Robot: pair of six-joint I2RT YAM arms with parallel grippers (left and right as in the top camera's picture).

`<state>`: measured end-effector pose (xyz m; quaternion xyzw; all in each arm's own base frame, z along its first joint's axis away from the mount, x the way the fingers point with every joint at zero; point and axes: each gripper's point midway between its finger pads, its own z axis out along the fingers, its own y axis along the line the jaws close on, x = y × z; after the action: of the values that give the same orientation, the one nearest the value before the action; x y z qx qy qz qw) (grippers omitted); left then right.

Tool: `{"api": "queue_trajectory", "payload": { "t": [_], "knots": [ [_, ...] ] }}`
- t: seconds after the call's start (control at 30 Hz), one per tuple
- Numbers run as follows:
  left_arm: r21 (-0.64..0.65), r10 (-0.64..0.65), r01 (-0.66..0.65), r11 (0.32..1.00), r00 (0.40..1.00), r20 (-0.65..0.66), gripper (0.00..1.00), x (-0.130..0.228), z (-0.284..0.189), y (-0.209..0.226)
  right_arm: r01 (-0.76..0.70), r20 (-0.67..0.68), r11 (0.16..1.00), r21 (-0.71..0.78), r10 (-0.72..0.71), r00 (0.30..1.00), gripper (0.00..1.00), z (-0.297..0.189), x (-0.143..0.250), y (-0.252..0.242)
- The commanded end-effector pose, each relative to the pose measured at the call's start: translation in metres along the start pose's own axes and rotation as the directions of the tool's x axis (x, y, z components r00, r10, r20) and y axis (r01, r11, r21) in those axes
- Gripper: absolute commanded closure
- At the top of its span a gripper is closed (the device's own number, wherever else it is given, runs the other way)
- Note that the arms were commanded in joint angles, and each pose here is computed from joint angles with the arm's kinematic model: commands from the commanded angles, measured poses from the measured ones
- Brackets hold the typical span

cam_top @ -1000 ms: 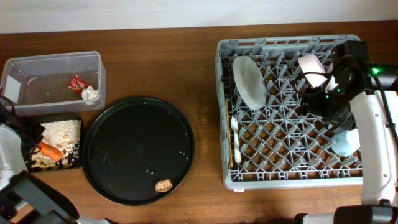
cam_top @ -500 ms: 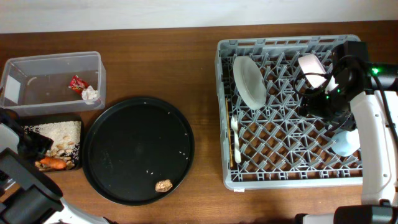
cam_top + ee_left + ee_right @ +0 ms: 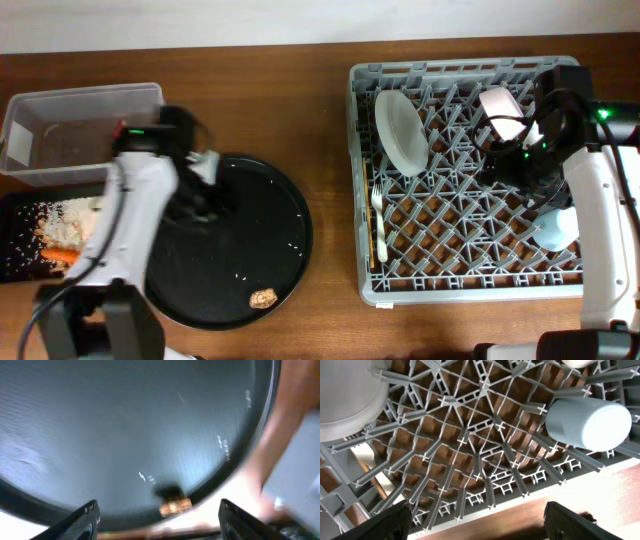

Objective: Sort waste into correct bins and load items into the dishwasher rack
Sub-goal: 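Reach left gripper to the brown shell on the round tray and grasp it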

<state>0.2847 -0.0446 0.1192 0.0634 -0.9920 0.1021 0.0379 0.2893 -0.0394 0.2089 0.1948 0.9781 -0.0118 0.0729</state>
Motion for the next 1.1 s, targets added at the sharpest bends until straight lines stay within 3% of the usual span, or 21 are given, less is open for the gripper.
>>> {"api": "queue_trajectory", "payload": {
  "t": [0.0,0.1,0.23,0.37,0.47,0.57,0.63,0.7,1.07],
  "knots": [
    [-0.033,0.126,-0.134,0.990,0.977,-0.171,0.24,0.049,0.043,-0.032,0.007,0.004,1.000,0.002,-0.007,1.000,0.12,0.000,0.000,-0.002],
    [-0.090,0.030,-0.055,0.994,0.967,-0.253,0.24,0.081,0.067,-0.033,0.007,0.003,1.000,0.002,-0.007,1.000,0.12,0.000,0.000,-0.002],
    [-0.157,-0.118,0.068,0.985,0.933,-0.340,0.08,0.122,0.101,-0.021,0.007,0.003,1.000,0.002,-0.007,1.000,0.13,0.000,0.000,-0.002],
    [-0.072,-0.133,0.114,0.991,0.918,-0.373,0.07,0.134,0.120,-0.030,0.007,0.001,1.000,0.002,-0.007,1.000,0.12,0.000,0.001,-0.002],
    [-0.042,-0.107,0.099,0.994,0.943,-0.315,0.08,0.122,0.131,-0.032,0.007,0.000,1.000,0.003,-0.007,1.000,0.12,0.000,0.001,-0.002],
    [-0.028,-0.100,0.096,0.995,0.952,-0.288,0.11,0.115,0.133,-0.034,0.007,0.000,1.000,0.003,-0.007,1.000,0.12,0.000,0.001,-0.002],
    [-0.053,-0.104,0.093,0.994,0.957,-0.272,0.23,0.112,0.134,-0.030,0.007,0.000,1.000,0.003,-0.007,1.000,0.12,0.000,0.001,-0.002],
    [-0.061,-0.122,0.109,0.992,0.955,-0.270,0.28,0.112,0.134,-0.029,0.007,0.000,1.000,0.003,-0.007,1.000,0.12,0.000,0.001,-0.002],
    [-0.064,-0.123,0.110,0.992,0.954,-0.272,0.41,0.113,0.133,-0.028,0.007,0.000,1.000,0.003,-0.007,1.000,0.12,0.000,0.001,-0.002]
  ]
}}
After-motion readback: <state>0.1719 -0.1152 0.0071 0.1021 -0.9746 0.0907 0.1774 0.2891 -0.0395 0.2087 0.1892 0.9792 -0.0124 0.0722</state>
